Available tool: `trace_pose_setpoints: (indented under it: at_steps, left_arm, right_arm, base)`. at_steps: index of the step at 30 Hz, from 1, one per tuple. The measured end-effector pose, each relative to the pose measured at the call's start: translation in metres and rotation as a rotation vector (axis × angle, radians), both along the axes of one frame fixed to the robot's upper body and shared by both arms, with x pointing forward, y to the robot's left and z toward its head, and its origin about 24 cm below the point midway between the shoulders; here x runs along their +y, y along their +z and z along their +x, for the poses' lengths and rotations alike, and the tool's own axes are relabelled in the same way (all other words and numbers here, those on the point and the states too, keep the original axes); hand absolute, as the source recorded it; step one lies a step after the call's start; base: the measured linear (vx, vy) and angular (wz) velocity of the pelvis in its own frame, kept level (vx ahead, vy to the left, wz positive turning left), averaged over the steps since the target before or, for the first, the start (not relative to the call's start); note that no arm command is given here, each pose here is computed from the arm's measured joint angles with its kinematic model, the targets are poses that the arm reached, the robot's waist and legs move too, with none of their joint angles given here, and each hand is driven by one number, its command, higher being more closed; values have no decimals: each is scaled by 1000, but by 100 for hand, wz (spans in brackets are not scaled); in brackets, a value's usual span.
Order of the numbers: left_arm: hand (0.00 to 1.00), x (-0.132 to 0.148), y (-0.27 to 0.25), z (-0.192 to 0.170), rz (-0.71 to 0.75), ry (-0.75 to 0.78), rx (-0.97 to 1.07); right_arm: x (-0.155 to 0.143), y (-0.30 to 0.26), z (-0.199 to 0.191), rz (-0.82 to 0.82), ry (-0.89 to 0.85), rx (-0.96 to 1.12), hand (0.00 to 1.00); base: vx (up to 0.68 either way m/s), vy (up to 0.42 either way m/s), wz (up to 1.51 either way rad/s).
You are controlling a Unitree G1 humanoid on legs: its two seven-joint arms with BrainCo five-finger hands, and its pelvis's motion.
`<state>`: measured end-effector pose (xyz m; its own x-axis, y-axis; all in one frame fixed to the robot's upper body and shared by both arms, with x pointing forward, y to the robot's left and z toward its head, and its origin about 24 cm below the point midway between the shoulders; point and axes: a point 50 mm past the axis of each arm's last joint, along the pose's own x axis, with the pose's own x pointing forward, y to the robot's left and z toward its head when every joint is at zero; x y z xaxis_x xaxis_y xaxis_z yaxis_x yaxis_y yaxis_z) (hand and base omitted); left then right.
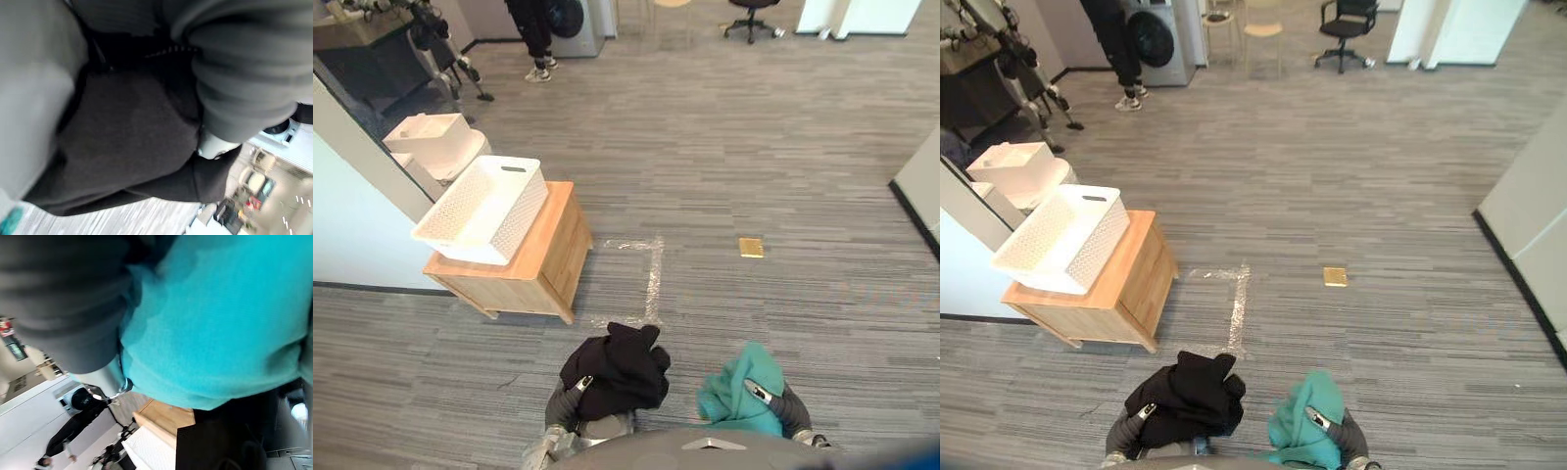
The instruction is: Tidy the bed and pick cloth on bed and put in laundry
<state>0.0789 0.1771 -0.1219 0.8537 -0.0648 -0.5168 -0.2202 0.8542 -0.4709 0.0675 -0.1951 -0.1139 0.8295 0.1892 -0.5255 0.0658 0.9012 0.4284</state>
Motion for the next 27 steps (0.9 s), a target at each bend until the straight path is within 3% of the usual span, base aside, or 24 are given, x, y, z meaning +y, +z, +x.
trace_pose_setpoints:
  at_steps: [3, 9, 15, 20, 27]
  left_arm:
    - [100, 9, 3, 1, 31, 13, -22]
    - [100, 7, -5, -7, 27, -12, 38]
    - [100, 16, -9, -16, 84, -50, 104]
    - [100, 20, -9, -13, 84, -11, 107]
    - [100, -3, -7, -17, 35, 10, 79]
  right_arm:
    - [14, 7, 16, 13, 49, -78, 100]
    - [9, 5, 24, -29, 40, -56, 100]
    - [11, 6, 12, -12, -1, -33, 100]
    - [18, 11, 7, 51, 8, -99, 100]
    - [30, 23, 10, 82, 126, -190, 100]
  base:
    - [372, -4, 67]
    - [324, 115, 26]
    - [359, 19, 39]
    - [363, -213, 84]
    - [336, -372, 77]
